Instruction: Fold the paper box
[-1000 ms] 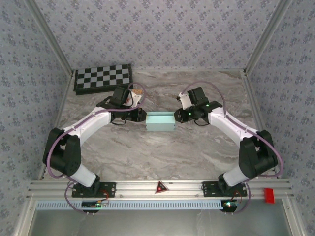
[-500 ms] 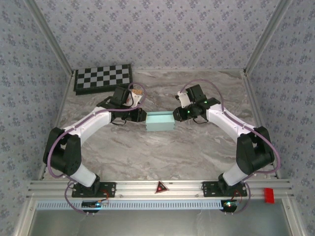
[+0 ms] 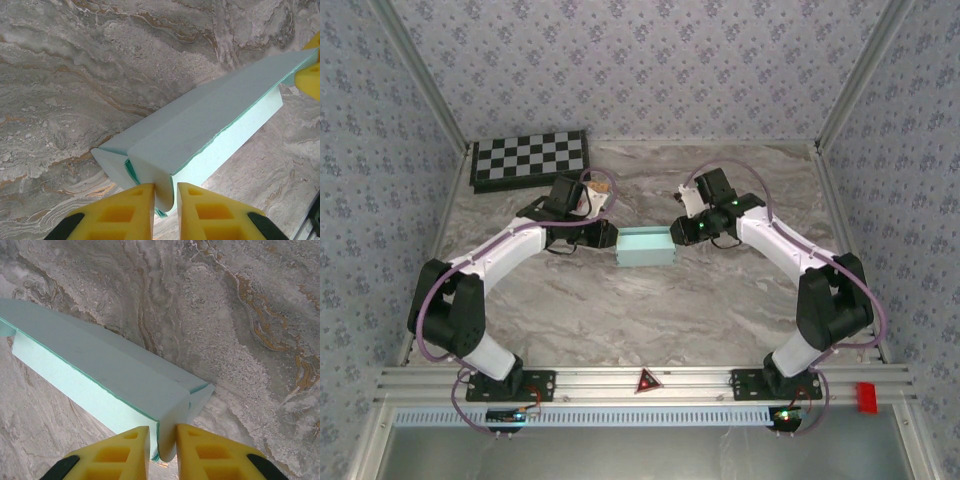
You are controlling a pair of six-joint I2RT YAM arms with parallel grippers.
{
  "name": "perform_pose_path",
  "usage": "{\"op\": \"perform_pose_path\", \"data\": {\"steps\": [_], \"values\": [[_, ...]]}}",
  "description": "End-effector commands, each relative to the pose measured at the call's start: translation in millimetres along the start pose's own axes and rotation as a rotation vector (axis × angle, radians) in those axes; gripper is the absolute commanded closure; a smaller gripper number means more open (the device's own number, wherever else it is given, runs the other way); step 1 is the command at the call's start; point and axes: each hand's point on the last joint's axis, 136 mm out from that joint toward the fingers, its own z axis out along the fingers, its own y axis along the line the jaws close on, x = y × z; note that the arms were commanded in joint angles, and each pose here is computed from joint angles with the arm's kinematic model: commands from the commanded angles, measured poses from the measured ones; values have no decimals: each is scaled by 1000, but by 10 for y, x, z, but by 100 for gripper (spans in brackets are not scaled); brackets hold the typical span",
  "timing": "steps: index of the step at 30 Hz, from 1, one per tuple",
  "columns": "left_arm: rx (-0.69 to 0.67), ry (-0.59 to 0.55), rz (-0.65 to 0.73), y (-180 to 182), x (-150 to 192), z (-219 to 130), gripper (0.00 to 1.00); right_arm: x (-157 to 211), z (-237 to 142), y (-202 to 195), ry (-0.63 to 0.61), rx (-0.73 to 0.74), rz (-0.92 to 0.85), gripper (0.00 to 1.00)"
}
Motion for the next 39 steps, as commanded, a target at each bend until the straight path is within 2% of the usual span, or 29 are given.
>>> {"op": "perform_pose_path", "data": {"steps": [1, 39], "values": [[20, -24, 9, -67, -100, -22, 80, -37, -4, 55, 14, -6, -3, 78], [15, -14, 4, -58, -62, 39, 79, -69, 19, 205, 62, -79, 37, 80]]}}
